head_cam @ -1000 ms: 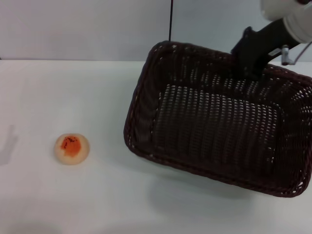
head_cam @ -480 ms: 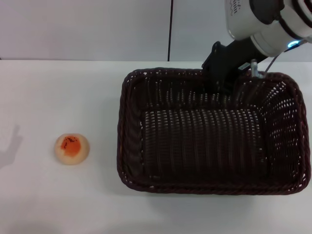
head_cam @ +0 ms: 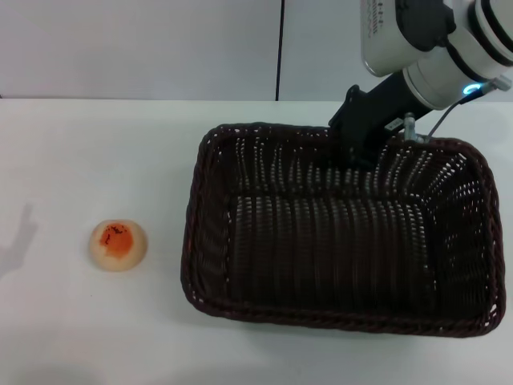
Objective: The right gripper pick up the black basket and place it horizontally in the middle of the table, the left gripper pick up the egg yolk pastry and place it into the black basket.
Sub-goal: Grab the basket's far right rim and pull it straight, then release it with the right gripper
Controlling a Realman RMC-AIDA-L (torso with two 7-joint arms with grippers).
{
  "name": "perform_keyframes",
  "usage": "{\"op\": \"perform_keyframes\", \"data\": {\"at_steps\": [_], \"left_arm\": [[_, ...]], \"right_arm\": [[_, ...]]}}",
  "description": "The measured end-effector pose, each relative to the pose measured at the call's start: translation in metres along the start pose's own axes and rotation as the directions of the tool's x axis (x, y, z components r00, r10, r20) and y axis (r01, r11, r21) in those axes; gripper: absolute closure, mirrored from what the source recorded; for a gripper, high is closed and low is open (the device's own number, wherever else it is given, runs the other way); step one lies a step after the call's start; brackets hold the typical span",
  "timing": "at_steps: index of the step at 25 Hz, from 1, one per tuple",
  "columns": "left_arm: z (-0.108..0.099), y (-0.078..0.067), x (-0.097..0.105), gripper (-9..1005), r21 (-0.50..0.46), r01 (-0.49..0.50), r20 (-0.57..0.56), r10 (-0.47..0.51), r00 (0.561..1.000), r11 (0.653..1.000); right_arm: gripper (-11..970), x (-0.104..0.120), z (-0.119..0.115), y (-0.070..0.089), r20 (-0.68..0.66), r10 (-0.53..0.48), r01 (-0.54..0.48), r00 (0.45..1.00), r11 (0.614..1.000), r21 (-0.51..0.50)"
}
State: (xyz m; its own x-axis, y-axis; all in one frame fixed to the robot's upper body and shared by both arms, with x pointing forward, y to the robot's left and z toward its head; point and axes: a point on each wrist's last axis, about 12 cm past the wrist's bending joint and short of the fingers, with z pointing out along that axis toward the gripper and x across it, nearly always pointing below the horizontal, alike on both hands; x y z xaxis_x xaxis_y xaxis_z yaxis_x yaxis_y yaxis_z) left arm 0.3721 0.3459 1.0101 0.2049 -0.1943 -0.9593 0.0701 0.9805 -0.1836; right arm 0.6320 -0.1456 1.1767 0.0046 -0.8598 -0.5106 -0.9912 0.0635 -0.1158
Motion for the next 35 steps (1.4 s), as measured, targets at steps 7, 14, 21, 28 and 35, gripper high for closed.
{"op": "perform_keyframes", "data": {"at_steps": [7,14,21,28,35], "left_arm": [[0.001,0.001,0.000,219,0.001,-0.001,0.002,0.001,1.000,1.000],[0.002,0.001,-0.001,223,0.000,-0.004,0.003,0.004,1.000,1.000],[0.001,0.002,-0.001,227,0.000,-0.007,0.002,0.007,1.000,1.000],[-0.003,0.003,-0.001,231,-0.004,-0.010,-0.005,0.010,1.000,1.000],[-0.007,0.003,-0.001,236,0.035,-0.017,-0.029,0.018,0.999,0.999]], "right_arm": [[628,0.000,0.008,0.005,-0.002,-0.024,0.024,1.000,1.000,0.000],[479,0.000,0.008,0.003,0.000,-0.022,0.022,1.000,0.999,0.024],[263,-0.002,0.012,0.006,-0.021,-0.031,0.032,0.999,0.999,0.035],[133,0.001,0.013,0.013,-0.041,-0.030,0.035,0.999,0.991,0.130],[134,0.003,-0.015,0.026,0.055,-0.002,-0.012,0.998,0.971,0.237]]}}
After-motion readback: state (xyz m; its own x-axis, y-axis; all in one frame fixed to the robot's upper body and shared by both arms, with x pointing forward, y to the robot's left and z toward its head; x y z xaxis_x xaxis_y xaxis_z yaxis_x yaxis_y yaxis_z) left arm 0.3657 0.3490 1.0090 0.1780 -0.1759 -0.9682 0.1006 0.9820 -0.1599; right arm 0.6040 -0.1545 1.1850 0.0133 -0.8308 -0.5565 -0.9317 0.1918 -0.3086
